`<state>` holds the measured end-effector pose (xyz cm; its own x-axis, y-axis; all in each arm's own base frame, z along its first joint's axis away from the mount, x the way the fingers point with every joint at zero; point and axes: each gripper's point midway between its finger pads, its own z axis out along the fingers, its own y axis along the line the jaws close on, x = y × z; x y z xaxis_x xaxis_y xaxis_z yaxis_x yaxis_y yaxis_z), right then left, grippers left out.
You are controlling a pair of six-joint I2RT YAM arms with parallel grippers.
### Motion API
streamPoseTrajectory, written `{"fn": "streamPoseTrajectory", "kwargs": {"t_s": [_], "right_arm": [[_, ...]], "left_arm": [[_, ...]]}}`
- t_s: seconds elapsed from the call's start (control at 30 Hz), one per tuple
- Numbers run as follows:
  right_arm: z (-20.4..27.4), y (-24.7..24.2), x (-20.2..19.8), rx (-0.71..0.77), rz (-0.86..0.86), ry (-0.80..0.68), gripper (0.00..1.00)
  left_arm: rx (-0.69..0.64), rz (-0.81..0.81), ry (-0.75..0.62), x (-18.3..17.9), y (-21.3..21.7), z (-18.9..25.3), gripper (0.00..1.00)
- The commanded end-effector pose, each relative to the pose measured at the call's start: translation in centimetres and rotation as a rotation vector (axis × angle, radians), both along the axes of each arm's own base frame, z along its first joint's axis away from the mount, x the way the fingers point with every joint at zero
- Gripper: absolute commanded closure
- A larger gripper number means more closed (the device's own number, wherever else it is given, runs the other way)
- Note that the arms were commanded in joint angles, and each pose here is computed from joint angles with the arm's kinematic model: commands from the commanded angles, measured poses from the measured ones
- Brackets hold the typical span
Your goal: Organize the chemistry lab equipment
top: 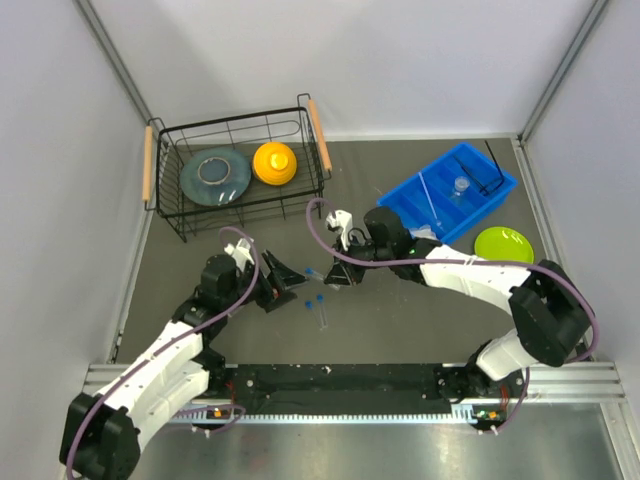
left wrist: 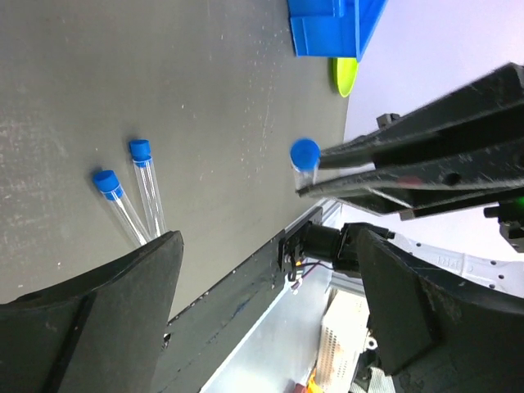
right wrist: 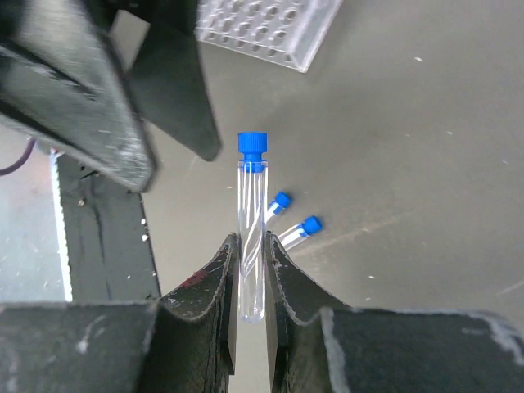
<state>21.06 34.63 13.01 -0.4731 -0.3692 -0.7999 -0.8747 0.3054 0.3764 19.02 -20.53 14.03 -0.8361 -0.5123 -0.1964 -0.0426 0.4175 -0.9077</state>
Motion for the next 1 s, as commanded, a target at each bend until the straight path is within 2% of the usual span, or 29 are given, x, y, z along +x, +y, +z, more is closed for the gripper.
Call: {"fn": "streamPoseTrajectory", "kwargs": {"t_s": [0.0, 0.2, 0.33, 0.4, 0.67, 0.97], "right_arm": [[2.5, 1.1, -3.2, 0.082, 0.166, -0.041, 0.87], [2.5, 1.9, -4.7, 0.087, 0.252, -0.078, 0.87], [2.2, 1.8, -5.1, 0.068, 0.263, -0.072, 0.87], [2.1, 1.8, -4.9, 0.063, 0.258, -0.074, 0.87], [2.2, 2.0, -4.6, 0.06, 0.252, -0.08, 0.87], [2.6, 2.3, -4.8, 0.077, 0.253, -0.049, 0.87]], "left_arm": [[-0.037, 0.005, -0.084, 1.5, -1.2, 2.4, 0.1], [-0.058, -0.015, -0.084, 1.5, -1.8, 2.8, 0.17], [-0.065, -0.031, -0.081, 1.2, -2.0, 2.9, 0.32], [-0.072, -0.035, -0.081, 0.9, -2.0, 3.0, 0.35], [-0.096, -0.039, -0.065, -0.1, -1.9, 2.7, 0.42], [-0.119, -0.026, -0.065, -0.3, -2.0, 2.6, 0.45]]}}
